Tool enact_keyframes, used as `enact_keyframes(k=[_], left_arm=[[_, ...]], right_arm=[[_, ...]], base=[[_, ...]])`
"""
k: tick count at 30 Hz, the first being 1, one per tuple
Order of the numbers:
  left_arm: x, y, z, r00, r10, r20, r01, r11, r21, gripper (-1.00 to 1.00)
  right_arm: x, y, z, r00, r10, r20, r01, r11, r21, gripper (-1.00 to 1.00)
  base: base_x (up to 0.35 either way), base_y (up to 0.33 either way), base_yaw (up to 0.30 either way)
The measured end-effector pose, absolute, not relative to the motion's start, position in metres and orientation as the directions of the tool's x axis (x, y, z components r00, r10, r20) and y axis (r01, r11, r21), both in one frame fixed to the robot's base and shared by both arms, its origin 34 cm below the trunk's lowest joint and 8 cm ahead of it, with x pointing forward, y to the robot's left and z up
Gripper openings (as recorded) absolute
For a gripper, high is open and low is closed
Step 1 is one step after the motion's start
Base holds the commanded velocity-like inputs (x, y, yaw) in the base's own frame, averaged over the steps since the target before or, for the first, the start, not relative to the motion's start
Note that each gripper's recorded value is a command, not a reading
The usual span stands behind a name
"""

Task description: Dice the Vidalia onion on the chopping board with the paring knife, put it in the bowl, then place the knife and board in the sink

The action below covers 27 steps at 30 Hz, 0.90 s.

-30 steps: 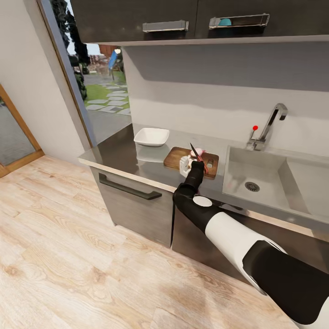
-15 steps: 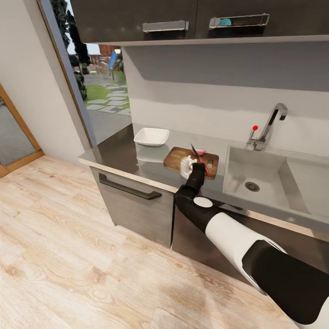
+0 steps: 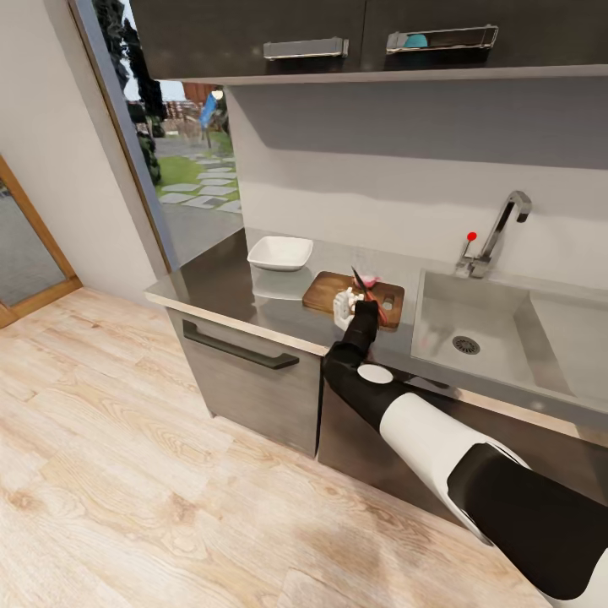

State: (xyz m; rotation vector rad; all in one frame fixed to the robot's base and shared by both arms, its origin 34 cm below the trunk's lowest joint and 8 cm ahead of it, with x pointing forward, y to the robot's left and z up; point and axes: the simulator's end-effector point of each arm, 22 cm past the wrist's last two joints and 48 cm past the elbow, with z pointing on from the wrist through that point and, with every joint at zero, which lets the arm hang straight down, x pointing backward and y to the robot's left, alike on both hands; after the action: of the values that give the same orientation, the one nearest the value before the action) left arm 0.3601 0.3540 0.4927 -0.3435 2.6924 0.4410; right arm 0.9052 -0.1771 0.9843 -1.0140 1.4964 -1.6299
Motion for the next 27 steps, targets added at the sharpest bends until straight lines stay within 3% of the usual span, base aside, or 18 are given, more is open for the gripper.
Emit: enact_keyframes(k=[11,27], left_arm=[[0.36,0.354,0.493,-0.894,-0.174,-0.412,-0.297,0.92,0.254,1.0],[0.36,0.354,0.493,-0.894,-0.174,-0.412,-0.297,0.92,0.254,1.0]], right_arm=[[0.907,-0.139,1.046,-0.383,-0.922,-0.059,0.126,0.011,-0.992,-1.0],[0.908,-0.159,1.011,-0.425,-0.905,0.017,0.047,-0.041,-0.998,-1.0]], base=[[0.0,0.0,0.0],[0.0,0.0,0.0]])
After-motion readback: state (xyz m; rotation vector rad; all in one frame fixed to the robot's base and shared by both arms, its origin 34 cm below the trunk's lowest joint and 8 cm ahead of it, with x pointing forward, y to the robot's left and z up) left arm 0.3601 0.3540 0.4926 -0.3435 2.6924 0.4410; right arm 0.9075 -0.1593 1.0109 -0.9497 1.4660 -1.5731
